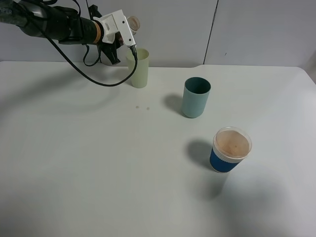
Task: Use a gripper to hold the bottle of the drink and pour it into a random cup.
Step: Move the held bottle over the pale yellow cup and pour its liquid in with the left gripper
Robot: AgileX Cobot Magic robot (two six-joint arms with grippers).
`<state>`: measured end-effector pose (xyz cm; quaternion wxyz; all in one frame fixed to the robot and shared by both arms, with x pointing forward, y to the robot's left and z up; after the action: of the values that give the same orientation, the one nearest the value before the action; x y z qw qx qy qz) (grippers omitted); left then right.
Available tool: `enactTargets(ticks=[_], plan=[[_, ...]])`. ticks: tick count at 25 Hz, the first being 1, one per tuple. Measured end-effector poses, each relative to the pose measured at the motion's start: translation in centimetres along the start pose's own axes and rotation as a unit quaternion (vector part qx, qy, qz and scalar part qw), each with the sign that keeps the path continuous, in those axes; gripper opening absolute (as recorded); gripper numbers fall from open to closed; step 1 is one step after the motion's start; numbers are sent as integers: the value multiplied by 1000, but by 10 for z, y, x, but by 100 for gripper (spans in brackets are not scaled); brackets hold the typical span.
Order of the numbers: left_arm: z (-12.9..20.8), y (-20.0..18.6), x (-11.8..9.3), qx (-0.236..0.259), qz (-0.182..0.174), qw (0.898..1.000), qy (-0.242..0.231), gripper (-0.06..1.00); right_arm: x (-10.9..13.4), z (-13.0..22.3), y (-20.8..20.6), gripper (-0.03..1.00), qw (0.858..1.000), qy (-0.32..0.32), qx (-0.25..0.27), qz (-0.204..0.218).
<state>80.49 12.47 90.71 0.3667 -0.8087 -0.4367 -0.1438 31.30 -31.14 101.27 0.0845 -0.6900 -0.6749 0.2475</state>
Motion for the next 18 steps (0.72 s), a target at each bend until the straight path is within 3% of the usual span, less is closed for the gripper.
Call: enactTargets(ticks=[18], plan=[[3,-1,1,11,0,998,62,34,0,0,0,100,1000,0,0,0]])
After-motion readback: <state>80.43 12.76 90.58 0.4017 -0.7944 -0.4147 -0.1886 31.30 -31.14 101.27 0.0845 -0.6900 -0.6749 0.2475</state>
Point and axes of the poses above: a point on each arm's last joint axis where the gripper is mounted, y pointing out along that axis toward the gripper, x along the wrist's bending axis when the last joint is at zero, z = x × y, the point moved 9 cm from there along y, pointing out along that axis toward the gripper, and after that the axes turned 15 degrees about -y, right-handed, at the moved point
